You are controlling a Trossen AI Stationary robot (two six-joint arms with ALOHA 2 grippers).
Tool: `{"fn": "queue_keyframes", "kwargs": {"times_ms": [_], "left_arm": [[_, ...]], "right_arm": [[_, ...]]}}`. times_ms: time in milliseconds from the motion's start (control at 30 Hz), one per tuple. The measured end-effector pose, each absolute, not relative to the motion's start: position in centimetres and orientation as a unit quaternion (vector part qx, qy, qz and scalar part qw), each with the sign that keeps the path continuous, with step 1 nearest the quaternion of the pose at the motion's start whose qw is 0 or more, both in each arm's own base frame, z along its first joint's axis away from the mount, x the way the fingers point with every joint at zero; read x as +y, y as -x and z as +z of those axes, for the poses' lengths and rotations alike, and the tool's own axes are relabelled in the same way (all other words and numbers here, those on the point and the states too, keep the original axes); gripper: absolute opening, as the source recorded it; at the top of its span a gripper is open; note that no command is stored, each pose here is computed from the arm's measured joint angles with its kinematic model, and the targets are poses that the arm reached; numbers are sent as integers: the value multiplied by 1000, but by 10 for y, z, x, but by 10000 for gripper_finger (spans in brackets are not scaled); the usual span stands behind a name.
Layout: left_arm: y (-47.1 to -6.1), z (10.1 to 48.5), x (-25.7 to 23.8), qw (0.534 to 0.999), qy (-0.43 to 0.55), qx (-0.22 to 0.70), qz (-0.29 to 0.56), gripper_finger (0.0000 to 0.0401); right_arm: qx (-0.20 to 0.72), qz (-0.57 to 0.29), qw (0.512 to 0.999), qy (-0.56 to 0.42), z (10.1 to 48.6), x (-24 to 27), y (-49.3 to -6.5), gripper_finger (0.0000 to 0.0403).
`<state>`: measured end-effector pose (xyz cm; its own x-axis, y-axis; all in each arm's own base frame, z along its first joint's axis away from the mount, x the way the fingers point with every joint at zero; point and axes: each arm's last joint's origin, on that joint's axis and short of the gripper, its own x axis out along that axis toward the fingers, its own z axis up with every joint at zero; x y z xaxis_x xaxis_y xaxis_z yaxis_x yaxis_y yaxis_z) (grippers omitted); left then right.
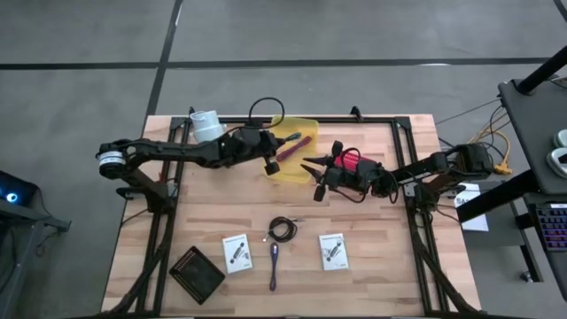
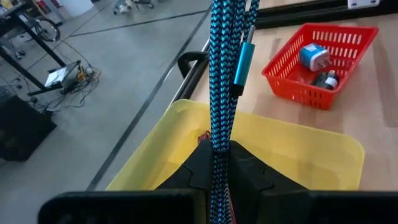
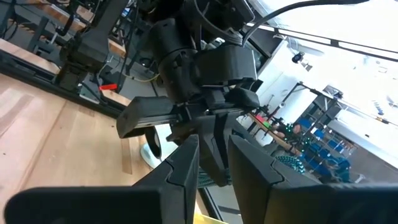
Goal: Pick and place items into bin
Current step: Put the blue charger cable into the yellow bin, then put the black charger cable into the yellow bin
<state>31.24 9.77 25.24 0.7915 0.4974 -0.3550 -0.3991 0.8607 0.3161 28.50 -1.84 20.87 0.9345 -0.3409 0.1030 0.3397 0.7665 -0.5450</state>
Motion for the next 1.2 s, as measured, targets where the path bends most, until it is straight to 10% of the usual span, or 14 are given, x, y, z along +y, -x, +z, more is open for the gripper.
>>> {"fn": "queue_keyframes", "kwargs": {"times_ms": [767,1200], "left_arm": [[-314,254,96,943,-113,208,235,114],[-320,245,56,971,-31,227,65,115]], "right_arm": [[1,-182,940,290,209,-19,-285,68],[2,-182,940,290,209,-19,-285,77]]}}
